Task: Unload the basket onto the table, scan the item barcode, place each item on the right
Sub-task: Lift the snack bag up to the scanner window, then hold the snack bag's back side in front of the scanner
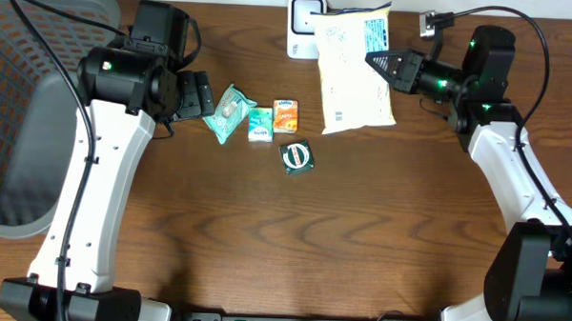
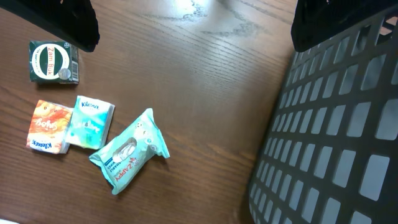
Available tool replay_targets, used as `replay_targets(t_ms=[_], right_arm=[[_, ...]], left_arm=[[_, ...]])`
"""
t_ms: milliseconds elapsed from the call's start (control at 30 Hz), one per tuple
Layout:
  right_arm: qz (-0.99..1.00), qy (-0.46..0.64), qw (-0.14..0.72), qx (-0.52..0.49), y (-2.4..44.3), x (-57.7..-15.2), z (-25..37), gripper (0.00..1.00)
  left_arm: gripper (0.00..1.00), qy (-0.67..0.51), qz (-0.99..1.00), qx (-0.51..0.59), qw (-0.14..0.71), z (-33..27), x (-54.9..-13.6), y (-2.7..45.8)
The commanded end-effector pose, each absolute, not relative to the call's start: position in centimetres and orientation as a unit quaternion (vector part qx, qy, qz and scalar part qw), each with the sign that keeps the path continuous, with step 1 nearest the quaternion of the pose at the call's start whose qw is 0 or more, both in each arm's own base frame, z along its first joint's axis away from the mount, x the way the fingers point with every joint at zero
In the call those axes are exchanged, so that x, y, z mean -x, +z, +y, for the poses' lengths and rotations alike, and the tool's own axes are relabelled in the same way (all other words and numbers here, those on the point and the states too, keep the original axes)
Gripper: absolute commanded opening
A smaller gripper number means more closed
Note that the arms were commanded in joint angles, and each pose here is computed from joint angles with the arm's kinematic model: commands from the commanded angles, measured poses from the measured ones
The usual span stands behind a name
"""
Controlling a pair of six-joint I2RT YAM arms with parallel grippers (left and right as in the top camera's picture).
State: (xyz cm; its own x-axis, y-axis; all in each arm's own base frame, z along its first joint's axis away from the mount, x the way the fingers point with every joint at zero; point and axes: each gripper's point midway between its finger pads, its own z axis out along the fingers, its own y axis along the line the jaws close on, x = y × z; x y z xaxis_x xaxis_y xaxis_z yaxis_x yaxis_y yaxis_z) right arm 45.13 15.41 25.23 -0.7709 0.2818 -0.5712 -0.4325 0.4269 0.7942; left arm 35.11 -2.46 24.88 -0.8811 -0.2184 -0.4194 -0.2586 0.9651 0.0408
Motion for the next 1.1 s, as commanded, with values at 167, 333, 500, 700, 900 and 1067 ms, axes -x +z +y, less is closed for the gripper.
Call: replay_targets(t_ms=[167,333,500,700,900,1067], right_arm=[[0.762,0.587,0.272,0.022,27.0,-43.5,16.8,0.01],[0.761,0.591,0.265,0.031,27.0,-43.1,17.7,0.01],[0.762,0.592,0.262,0.035,27.0,-42.9,18.2,0.01],[0.762,0.592,0.261,0.036,27.0,-42.9,18.4,0.01],[0.763,0.590,0.264,0.034,26.9,-43.0,18.3,0.01],[0.764,0.587,0.266,0.033,26.9,-43.1,18.3,0.01]], left_arm=[[0.98,0.053,0.968,0.129,0.210,-2.2,-35.0,24.8],[0.98,0.053,0.968,0.129,0.210,-2.2,-35.0,24.8],[0.98,0.053,0.968,0.129,0.210,-2.2,-35.0,24.8],[0.98,0.053,0.968,0.129,0.210,-2.2,-35.0,24.8],[0.98,0.053,0.968,0.129,0.210,-2.2,-35.0,24.8],[0.98,0.053,0.968,0.129,0.210,-2.2,-35.0,24.8]])
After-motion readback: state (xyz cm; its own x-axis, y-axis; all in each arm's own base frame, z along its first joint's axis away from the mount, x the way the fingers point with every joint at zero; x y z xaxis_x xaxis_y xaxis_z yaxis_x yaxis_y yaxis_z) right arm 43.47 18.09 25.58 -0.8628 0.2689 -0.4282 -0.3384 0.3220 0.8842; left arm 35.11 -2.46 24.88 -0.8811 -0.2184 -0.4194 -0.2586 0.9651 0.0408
